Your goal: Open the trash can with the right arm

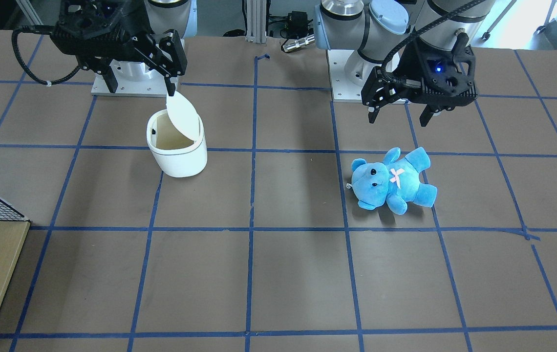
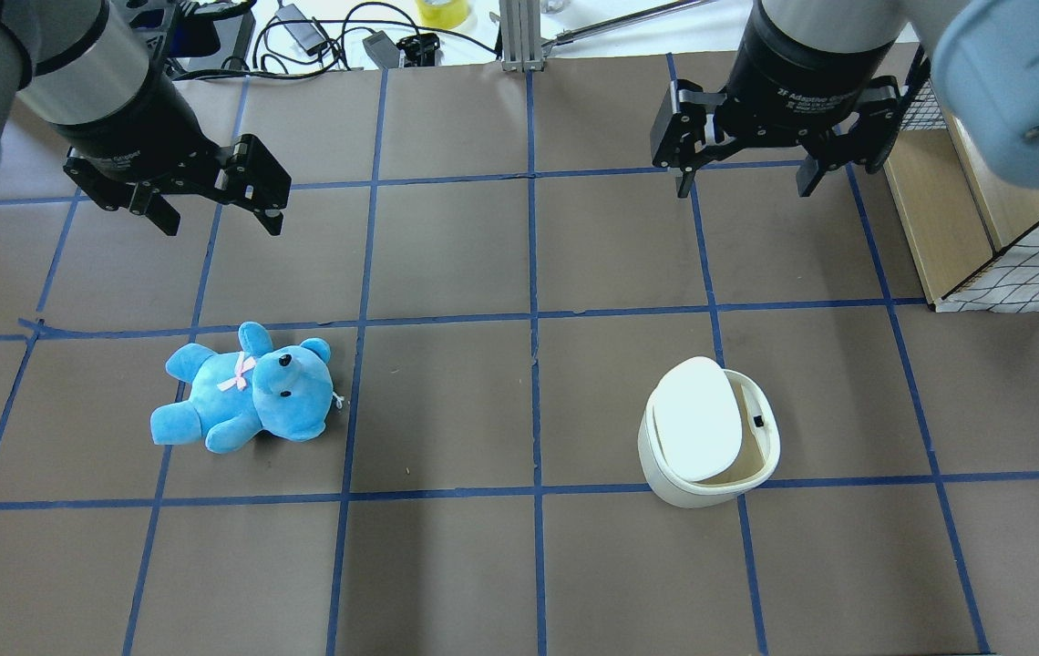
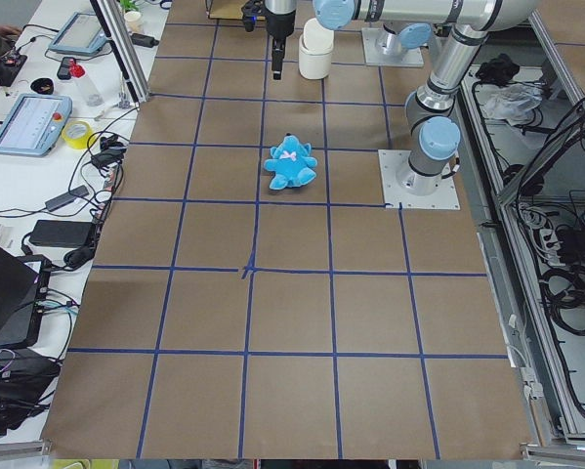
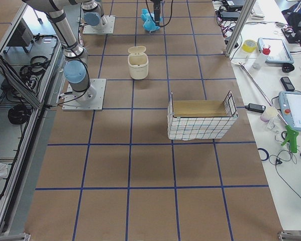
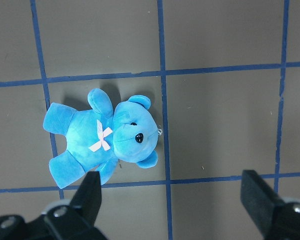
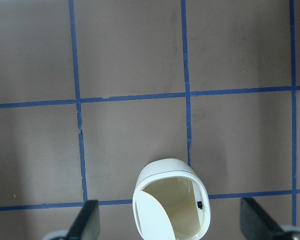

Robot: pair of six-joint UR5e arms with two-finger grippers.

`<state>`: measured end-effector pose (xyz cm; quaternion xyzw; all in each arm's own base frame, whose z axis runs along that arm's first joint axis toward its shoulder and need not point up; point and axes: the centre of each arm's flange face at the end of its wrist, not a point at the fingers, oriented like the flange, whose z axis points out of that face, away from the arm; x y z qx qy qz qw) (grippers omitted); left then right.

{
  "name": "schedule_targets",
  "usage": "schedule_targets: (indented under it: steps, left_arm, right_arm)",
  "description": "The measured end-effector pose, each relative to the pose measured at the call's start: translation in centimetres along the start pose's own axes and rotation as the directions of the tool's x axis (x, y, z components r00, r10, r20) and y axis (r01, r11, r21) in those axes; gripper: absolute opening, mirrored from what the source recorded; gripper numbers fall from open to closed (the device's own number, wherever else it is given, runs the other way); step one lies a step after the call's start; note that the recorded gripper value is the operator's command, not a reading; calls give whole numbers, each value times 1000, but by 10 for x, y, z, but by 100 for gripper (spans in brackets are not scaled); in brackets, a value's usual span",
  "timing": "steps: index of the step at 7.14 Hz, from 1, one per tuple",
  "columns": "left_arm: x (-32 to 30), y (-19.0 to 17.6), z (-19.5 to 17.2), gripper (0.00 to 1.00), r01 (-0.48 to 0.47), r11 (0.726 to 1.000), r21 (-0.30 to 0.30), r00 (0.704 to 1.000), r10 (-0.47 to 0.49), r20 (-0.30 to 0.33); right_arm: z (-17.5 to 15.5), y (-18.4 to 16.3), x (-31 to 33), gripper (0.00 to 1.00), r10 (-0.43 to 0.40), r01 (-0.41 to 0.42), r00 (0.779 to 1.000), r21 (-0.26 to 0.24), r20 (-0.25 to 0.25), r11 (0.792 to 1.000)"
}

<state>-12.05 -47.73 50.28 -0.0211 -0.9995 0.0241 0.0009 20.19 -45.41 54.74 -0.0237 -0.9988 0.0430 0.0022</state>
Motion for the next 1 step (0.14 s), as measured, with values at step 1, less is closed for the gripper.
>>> schedule_targets:
  steps: [1]
  left_arm:
    - [0,0,0,100,0,1000,0,1000,0,0]
  right_arm:
    - [0,0,0,100,0,0,1000,0,-2,1000]
